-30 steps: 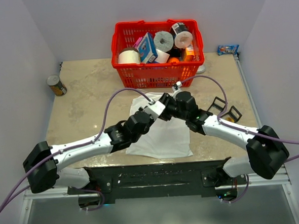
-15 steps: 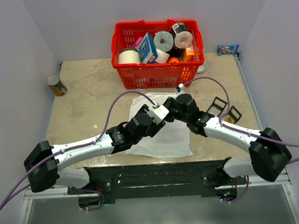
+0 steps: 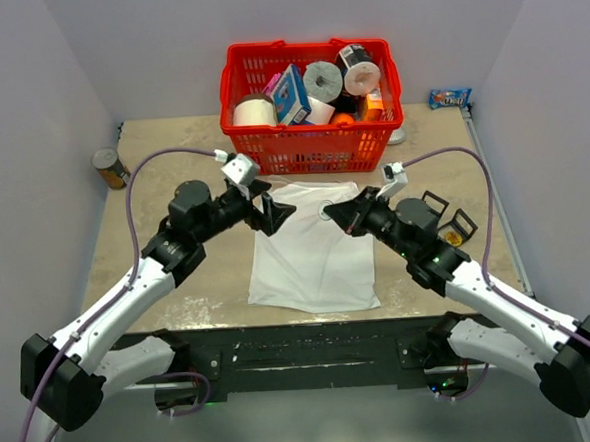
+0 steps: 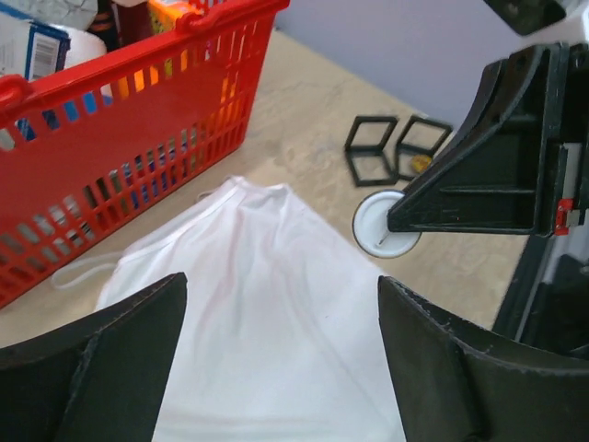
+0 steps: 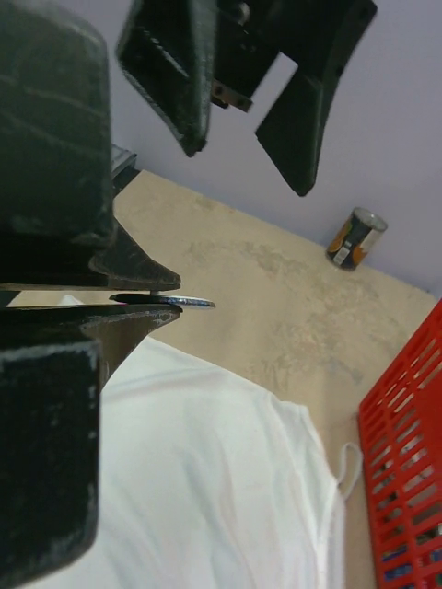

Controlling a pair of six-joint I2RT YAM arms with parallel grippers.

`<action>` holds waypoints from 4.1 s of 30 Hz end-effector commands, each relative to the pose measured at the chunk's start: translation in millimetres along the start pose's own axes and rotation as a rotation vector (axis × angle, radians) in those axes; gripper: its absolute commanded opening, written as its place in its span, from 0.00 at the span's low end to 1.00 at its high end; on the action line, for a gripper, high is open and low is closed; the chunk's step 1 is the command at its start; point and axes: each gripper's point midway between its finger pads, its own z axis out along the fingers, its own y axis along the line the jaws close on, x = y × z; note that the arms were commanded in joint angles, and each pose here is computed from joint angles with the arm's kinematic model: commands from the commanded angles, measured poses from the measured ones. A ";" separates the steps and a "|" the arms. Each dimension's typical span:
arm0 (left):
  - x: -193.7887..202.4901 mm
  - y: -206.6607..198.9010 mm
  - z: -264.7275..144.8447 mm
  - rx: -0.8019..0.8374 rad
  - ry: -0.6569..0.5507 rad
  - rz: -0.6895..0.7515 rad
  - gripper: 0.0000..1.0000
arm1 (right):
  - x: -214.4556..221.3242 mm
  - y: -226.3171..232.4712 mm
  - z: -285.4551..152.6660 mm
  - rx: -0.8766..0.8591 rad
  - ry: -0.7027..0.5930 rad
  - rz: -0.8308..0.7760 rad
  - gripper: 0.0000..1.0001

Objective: Pin the brooch onto the clothing

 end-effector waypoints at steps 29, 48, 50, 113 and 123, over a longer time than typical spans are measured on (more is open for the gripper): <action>27.4 -63.5 8.0 0.580 0.135 -0.311 0.59 | 42.8 72.8 -24.0 -0.467 0.320 -0.251 0.00; 32.2 -72.2 3.9 0.643 0.176 -0.286 0.60 | 27.4 75.5 -35.7 -0.428 0.284 -0.312 0.00; 31.3 -73.2 3.4 0.652 0.174 -0.285 0.58 | 27.5 75.2 -36.1 -0.427 0.285 -0.316 0.00; 18.9 -54.3 0.1 0.506 -0.031 -0.469 0.00 | 9.9 78.4 -14.1 -0.479 0.045 -0.193 0.14; 12.2 -48.3 -2.3 0.584 0.071 -0.312 0.69 | 15.3 70.2 -25.4 -0.368 0.232 -0.375 0.00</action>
